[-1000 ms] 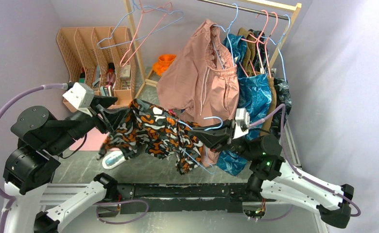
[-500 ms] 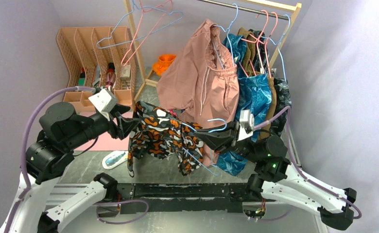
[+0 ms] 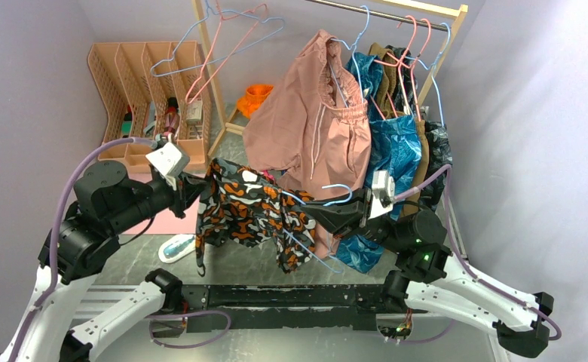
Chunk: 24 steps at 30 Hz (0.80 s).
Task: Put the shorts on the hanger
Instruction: Hang the shorts on the hanger.
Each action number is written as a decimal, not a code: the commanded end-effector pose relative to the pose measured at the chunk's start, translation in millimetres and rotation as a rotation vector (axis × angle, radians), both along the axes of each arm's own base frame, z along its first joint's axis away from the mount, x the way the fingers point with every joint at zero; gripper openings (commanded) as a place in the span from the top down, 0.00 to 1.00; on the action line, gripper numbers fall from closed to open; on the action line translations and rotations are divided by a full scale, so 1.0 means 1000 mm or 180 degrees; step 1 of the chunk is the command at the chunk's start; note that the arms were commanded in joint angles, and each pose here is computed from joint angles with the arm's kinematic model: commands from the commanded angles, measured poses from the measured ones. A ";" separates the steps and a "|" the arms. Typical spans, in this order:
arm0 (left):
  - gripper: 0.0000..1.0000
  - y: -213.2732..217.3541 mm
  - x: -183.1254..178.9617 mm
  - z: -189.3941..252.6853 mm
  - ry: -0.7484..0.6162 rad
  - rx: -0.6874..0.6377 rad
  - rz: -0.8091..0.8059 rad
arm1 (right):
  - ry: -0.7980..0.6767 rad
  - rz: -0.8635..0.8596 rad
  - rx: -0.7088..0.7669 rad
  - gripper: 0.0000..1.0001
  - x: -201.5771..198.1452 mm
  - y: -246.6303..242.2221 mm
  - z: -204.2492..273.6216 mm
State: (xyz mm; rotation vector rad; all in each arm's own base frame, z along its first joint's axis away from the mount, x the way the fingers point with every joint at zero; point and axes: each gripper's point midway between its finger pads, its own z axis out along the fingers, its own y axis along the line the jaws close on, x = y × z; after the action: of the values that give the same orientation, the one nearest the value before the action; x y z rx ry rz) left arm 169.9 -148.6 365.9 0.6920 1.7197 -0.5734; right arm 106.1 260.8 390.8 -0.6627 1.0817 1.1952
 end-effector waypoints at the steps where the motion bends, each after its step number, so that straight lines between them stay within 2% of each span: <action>1: 0.93 0.009 0.004 0.005 -0.0125 0.0022 0.0156 | -0.0167 0.0034 0.0221 1.00 -0.008 -0.010 0.034; 10: 0.93 0.017 0.001 0.097 -0.0950 -0.0470 0.0263 | -0.0236 -0.0016 -0.0076 1.00 -0.006 -0.008 0.028; 14: 0.93 0.012 -0.005 0.135 -0.1232 -0.0636 0.0123 | -0.0275 0.0117 -0.0282 1.00 -0.011 -0.002 0.023; 19: 0.93 -0.004 -0.003 0.167 -0.1379 -0.0682 -0.0141 | -0.0296 0.0348 -0.0304 1.00 -0.019 0.008 0.023; 24: 0.93 -0.030 0.012 0.167 -0.1247 -0.0642 -0.0418 | -0.0392 0.0542 -0.0184 1.00 -0.028 0.016 0.034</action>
State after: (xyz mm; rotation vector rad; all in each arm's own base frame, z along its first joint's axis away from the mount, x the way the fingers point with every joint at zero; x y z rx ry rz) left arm 173.1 -157.3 521.1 0.6500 1.2912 -0.5909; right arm 90.2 275.0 405.2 -0.8497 1.0711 1.2017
